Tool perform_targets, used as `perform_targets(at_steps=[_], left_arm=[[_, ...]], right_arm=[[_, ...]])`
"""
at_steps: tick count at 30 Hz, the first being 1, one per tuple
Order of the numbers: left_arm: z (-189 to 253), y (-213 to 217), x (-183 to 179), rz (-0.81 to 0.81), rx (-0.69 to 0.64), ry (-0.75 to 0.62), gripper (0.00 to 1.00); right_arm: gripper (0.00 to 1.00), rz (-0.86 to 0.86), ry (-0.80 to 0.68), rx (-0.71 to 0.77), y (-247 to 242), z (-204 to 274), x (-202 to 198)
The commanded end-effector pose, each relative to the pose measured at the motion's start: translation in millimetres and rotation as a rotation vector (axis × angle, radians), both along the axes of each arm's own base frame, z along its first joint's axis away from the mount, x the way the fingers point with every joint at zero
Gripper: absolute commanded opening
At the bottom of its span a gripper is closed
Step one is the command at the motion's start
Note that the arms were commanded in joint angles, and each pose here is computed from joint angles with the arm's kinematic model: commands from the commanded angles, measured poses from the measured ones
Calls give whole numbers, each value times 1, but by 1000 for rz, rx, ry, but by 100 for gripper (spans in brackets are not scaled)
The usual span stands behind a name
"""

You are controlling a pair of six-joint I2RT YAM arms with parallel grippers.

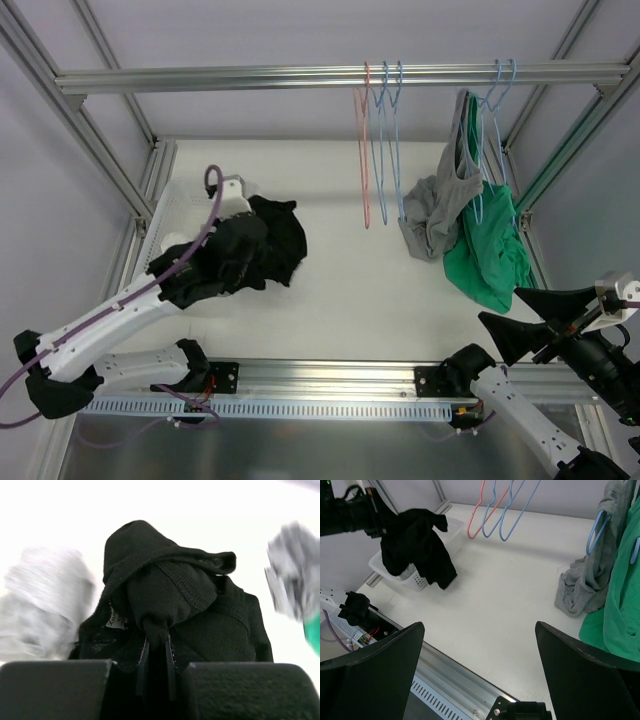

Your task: Remove the tank top from the hanger

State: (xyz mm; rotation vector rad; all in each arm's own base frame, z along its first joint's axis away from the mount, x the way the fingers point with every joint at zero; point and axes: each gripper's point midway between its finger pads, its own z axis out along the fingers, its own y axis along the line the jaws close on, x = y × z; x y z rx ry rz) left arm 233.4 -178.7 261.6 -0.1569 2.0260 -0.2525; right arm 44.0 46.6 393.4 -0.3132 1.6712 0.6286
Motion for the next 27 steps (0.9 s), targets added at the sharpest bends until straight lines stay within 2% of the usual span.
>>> perform_targets(at_steps=[1, 8, 12, 15, 21, 25, 26, 27], left_arm=[[41, 51, 21, 92, 65, -65, 0], [112, 107, 61, 229, 67, -143, 0], [110, 141, 84, 326, 110, -110, 0], [76, 158, 102, 339, 49, -8, 0], [13, 159, 125, 325, -7, 144, 0], [-41, 183, 130, 471, -42, 262, 0], [-67, 192, 126, 515, -45, 327, 0], [-79, 195, 126, 553, -96, 358, 0]], right_arm=[[100, 15, -31, 33, 2, 10, -3], [100, 8, -28, 20, 3, 11, 2], [100, 13, -16, 11, 6, 7, 5], [100, 24, -14, 11, 9, 4, 5], [99, 39, -19, 12, 13, 4, 7], [99, 71, -21, 23, 20, 2, 7], [99, 75, -19, 26, 21, 1, 7], [99, 86, -15, 26, 23, 0, 7]])
